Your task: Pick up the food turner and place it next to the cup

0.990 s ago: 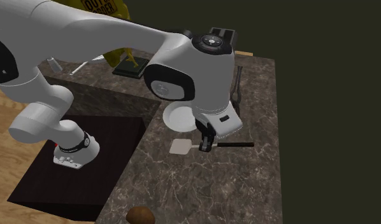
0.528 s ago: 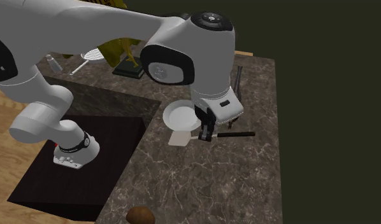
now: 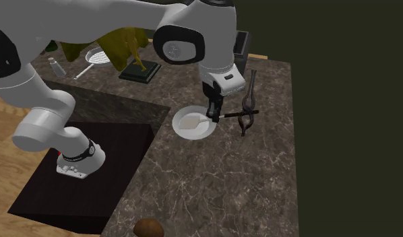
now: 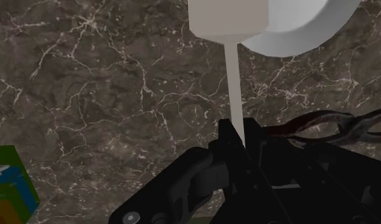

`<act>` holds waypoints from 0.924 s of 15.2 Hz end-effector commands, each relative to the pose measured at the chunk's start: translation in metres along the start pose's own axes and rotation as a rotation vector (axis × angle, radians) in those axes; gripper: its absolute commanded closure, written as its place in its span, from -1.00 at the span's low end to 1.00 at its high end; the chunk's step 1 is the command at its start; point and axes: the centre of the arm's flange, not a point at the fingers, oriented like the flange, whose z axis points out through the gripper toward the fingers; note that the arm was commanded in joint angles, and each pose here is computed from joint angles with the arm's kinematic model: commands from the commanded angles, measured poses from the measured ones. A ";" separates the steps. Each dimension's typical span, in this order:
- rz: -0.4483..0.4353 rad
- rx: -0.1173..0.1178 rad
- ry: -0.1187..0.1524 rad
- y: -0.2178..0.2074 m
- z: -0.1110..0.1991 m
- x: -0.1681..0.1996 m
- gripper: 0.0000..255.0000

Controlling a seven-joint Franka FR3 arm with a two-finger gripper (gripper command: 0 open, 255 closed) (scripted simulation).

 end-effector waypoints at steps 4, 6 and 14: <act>0.001 0.000 0.000 -0.059 -0.003 -0.025 1.00; 0.001 0.000 0.000 -0.083 -0.004 -0.035 1.00; 0.001 0.000 0.000 -0.181 -0.007 -0.074 1.00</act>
